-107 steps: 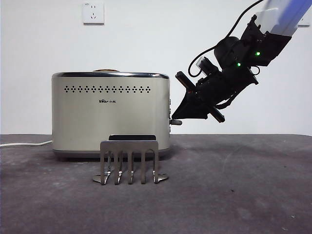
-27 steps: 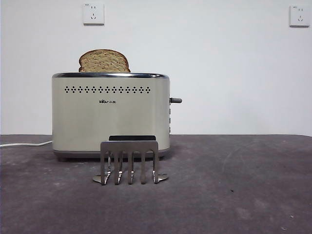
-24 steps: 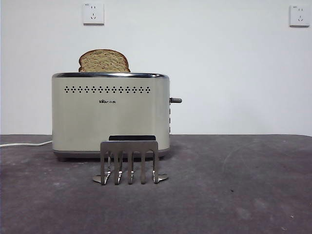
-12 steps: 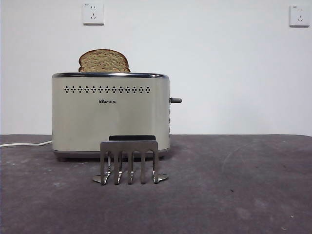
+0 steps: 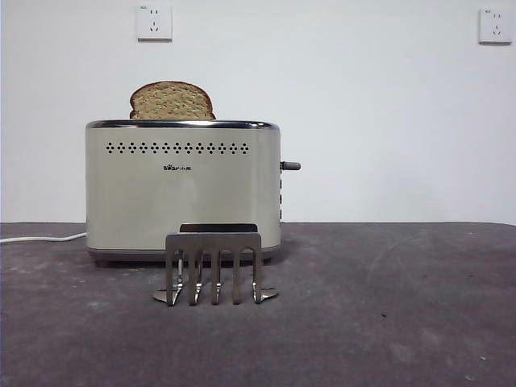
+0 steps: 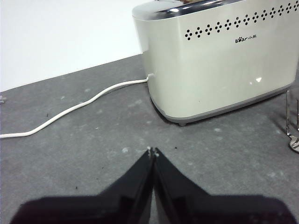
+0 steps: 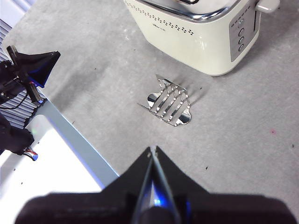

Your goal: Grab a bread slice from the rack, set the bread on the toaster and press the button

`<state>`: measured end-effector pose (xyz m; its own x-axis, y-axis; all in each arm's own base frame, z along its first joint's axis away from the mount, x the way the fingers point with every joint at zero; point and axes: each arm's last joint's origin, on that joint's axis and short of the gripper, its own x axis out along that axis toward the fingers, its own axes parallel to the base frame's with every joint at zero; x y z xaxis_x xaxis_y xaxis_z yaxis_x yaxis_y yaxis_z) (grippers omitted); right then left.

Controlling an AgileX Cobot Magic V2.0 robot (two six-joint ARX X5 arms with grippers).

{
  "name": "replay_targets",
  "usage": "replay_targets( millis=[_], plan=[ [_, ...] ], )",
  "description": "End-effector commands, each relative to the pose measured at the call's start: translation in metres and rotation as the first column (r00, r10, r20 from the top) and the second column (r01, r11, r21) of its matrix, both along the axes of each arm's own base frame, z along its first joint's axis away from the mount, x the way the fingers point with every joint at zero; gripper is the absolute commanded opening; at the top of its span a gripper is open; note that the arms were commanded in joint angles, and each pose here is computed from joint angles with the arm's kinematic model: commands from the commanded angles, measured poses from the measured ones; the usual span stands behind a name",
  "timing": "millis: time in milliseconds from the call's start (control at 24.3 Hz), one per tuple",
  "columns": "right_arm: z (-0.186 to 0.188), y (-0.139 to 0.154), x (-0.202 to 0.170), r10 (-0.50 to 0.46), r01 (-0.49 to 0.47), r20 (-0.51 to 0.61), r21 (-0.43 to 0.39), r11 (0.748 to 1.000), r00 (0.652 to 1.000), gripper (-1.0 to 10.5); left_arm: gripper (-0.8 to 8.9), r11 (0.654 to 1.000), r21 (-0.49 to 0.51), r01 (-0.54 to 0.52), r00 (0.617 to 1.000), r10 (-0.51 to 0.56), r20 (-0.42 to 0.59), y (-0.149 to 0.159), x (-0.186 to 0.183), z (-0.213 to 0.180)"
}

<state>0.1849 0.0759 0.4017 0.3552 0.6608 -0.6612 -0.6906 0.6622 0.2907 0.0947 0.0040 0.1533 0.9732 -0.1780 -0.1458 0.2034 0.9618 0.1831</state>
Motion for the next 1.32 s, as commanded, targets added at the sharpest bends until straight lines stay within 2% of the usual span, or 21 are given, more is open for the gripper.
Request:
replay_targets(
  millis=[41, 453, 494, 535, 617, 699, 782, 864, 988, 1111, 1234, 1317],
  plan=[
    [-0.002, 0.0, 0.001, 0.003, -0.003, -0.003, -0.007, 1.0, 1.0, 0.0, -0.04, 1.0, -0.011, -0.003, 1.0, 0.003, -0.011, 0.0, 0.0, -0.004],
    [-0.002, 0.0, 0.001, 0.004, -0.004, -0.001, -0.008, 1.0, 1.0, 0.0, -0.04, 1.0, -0.011, -0.003, 1.0, 0.003, -0.01, 0.0, 0.0, -0.004],
    [-0.001, 0.0, 0.001, 0.018, -0.018, 0.029, -0.016, 1.0, 0.999, 0.0, -0.04, 1.0, -0.011, -0.003, 1.0, 0.003, -0.01, 0.0, 0.0, -0.004],
    [0.004, -0.005, -0.002, 0.03, -0.028, 0.103, -0.02, 0.999, 0.994, 0.0, -0.04, 1.0, -0.011, -0.003, 1.0, 0.003, -0.01, 0.0, 0.0, -0.004],
    [0.018, -0.017, -0.013, -0.016, 0.013, 0.23, 0.012, 1.0, 0.973, 0.0, -0.04, 1.0, -0.011, -0.003, 1.0, 0.003, -0.01, 0.0, 0.0, -0.004],
    [0.032, -0.027, -0.03, -0.06, 0.039, 0.376, 0.063, 0.997, 0.925, 0.0, -0.04, 1.0, -0.011, -0.003, 1.0, 0.003, -0.011, 0.0, 0.0, -0.004],
    [0.034, -0.038, -0.05, -0.152, 0.101, 0.467, 0.134, 0.986, 0.871, 0.0, -0.04, 1.0, -0.011, -0.003, 1.0, 0.003, -0.01, 0.0, 0.0, -0.004],
    [0.02, -0.048, -0.064, -0.236, 0.176, 0.529, 0.161, 0.971, 0.815, 0.0, -0.04, 1.0, -0.011, -0.003, 1.0, 0.003, -0.01, 0.0, 0.0, -0.004],
    [-0.016, -0.056, -0.076, -0.367, 0.289, 0.629, 0.227, 0.93, 0.685, 0.0, -0.04, 1.0, -0.011, -0.003, 1.0, 0.003, -0.011, 0.0, 0.0, -0.004],
    [-0.046, -0.059, -0.081, -0.426, 0.307, 0.676, 0.297, 0.904, 0.601, 0.0, -0.04, 1.0, -0.011, -0.003, 1.0, 0.003, -0.01, 0.0, 0.0, -0.004],
    [-0.076, -0.06, -0.084, -0.459, 0.319, 0.693, 0.333, 0.887, 0.555, 0.0, -0.04, 1.0, -0.011, -0.003, 1.0, 0.003, -0.011, 0.0, 0.0, -0.004],
    [-0.097, -0.062, -0.086, -0.501, 0.373, 0.685, 0.343, 0.862, 0.529, 0.0, -0.04, 1.0, -0.011, -0.003, 1.0, 0.003, -0.011, 0.0, 0.0, -0.004]
  ],
)
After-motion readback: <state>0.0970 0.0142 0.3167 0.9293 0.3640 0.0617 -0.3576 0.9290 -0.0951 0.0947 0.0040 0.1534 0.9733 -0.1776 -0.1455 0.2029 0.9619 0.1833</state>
